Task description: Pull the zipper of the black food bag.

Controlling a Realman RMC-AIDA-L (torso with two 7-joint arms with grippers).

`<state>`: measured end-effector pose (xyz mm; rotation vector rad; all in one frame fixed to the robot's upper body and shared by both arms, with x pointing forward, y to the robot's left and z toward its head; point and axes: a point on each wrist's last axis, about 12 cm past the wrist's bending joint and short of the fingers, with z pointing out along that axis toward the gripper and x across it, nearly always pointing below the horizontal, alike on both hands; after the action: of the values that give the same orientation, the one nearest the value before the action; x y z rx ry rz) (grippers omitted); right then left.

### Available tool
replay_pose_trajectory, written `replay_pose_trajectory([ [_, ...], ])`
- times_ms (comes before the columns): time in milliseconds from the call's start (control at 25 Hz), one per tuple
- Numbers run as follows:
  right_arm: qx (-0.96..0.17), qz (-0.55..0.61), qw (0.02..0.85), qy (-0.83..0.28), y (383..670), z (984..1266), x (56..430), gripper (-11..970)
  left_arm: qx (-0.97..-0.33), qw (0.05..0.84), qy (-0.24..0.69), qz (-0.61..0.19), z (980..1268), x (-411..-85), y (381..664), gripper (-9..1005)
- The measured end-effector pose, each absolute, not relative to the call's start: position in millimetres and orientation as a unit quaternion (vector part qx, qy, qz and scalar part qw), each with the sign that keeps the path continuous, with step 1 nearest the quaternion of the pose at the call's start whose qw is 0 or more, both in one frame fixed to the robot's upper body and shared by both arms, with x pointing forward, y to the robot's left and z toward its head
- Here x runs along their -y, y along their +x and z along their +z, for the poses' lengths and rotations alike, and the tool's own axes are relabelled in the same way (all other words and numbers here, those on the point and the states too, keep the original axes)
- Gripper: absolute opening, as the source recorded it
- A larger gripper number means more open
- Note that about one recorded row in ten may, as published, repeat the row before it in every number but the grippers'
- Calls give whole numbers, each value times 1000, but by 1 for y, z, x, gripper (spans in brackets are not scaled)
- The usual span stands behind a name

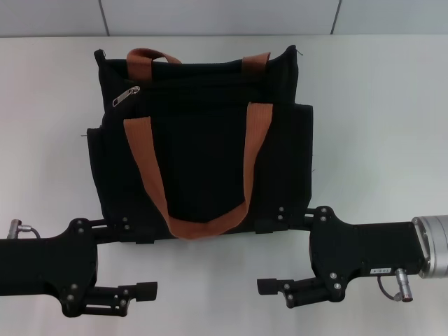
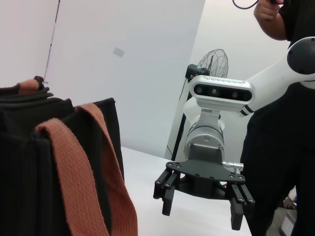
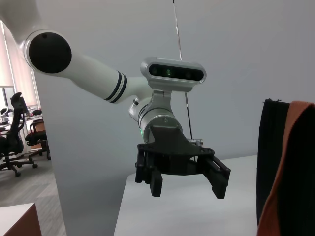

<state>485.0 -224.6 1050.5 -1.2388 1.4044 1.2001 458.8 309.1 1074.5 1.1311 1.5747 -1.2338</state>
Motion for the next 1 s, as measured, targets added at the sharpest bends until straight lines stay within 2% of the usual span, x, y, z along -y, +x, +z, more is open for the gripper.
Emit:
replay_pose_trajectory([
  [640,-564,488,443,-497,484,1051,225,810,-615,427,441,-495,1079,-310,458,776],
  [680,-565,488,443,-497,484,1051,225,810,-596,466,422,-499,1085,-311,459,776],
  [840,-565,488,443,-497,484,1051,226,810,-575,516,399,-495,1091,-312,459,774],
  [920,-565,488,443,-496,484,1051,226,810,-541,623,333,-457,1101,-322,462,774],
  [960,-565,488,443,-496,483,1051,226,810,-541,623,333,-457,1101,-322,462,773],
  [1000,-566,488,443,-496,483,1051,226,810,-539,666,284,-431,1103,-334,463,773],
])
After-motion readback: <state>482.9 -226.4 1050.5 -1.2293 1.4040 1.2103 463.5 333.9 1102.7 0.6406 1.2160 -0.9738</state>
